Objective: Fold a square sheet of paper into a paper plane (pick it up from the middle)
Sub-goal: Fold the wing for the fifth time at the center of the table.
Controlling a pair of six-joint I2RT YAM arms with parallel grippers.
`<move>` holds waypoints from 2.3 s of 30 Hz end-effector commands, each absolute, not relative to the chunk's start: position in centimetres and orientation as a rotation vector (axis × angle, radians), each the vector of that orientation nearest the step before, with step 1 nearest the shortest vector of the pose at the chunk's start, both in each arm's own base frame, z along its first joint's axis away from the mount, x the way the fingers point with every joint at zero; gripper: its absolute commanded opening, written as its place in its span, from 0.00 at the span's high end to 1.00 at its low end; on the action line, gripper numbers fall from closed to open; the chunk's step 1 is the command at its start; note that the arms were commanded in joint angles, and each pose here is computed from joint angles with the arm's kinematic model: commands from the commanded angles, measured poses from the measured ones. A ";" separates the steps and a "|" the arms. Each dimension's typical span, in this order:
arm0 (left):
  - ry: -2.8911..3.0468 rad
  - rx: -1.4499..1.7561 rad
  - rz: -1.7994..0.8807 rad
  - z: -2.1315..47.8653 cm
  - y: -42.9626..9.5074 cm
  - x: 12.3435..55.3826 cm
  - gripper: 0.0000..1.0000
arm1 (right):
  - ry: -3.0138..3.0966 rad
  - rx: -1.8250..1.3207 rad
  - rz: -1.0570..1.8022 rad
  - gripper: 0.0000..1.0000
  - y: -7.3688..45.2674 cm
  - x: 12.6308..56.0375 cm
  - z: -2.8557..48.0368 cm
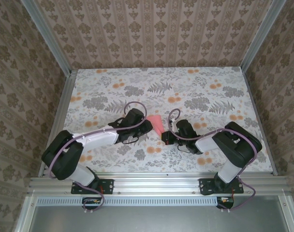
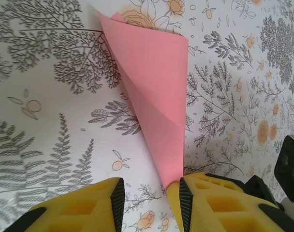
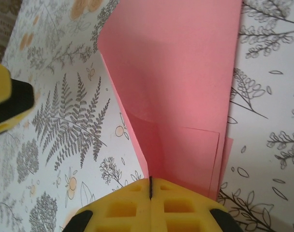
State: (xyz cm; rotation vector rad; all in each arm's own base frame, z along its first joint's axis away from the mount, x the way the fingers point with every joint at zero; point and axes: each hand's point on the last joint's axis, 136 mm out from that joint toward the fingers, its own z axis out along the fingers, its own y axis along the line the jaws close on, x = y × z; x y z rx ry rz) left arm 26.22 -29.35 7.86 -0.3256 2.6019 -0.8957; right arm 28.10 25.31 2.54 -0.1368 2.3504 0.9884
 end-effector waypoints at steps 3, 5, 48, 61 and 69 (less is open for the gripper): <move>2.589 -0.236 -0.969 8.9 -31.6 26.9 0.65 | 2.353 0.037 1.001 1.00 24.1 28.5 2.0; 2.596 -0.221 -0.975 8.8 -32.0 27.1 0.66 | 2.367 0.067 1.007 1.00 24.0 28.5 1.6; 2.851 -0.366 -0.875 3.7 -34.1 30.2 0.46 | 2.302 -0.205 0.907 0.97 24.3 27.9 2.9; 2.852 -0.374 -0.879 4.3 -34.1 30.2 0.83 | 2.326 -0.572 0.496 0.66 23.4 26.8 3.2; 2.850 -0.368 -0.896 4.5 -34.4 30.2 0.87 | 2.223 -0.772 0.204 0.54 23.3 27.4 3.9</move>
